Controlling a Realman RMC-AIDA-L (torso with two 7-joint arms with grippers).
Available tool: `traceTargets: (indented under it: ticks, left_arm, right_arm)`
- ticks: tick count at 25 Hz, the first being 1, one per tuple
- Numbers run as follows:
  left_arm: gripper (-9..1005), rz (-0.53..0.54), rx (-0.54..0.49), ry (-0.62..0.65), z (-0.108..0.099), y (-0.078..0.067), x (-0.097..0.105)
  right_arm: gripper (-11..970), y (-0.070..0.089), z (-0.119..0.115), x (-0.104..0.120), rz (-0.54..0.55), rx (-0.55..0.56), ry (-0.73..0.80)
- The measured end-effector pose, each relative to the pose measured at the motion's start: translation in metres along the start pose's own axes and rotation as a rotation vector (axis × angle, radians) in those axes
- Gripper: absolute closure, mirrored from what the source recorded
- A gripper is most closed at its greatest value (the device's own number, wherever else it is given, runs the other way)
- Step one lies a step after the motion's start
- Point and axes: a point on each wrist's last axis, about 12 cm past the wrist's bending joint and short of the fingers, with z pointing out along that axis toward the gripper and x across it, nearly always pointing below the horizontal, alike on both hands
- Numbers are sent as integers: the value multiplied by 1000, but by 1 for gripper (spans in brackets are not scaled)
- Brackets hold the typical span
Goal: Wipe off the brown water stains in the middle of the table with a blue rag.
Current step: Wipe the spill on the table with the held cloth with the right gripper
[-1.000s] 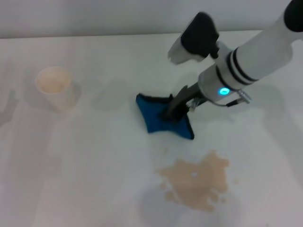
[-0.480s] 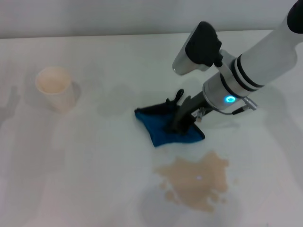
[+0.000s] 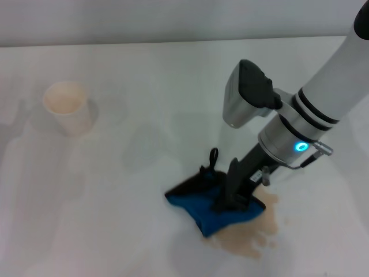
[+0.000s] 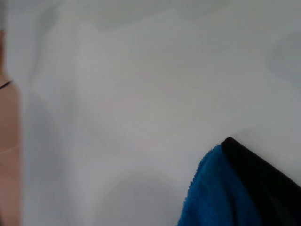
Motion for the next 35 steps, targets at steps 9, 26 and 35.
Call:
traceTargets:
  ticks: [9, 26, 35]
  left_arm:
    - [115, 6, 4, 12, 6, -2, 1]
    - [119, 12, 10, 7, 13, -4, -2]
    - [119, 14, 6, 10, 14, -4, -3]
  right_arm:
    - [874, 14, 3, 23, 2, -143, 113]
    - [879, -25, -29, 26, 98, 133, 105]
    - [887, -29, -36, 25, 81, 183, 153]
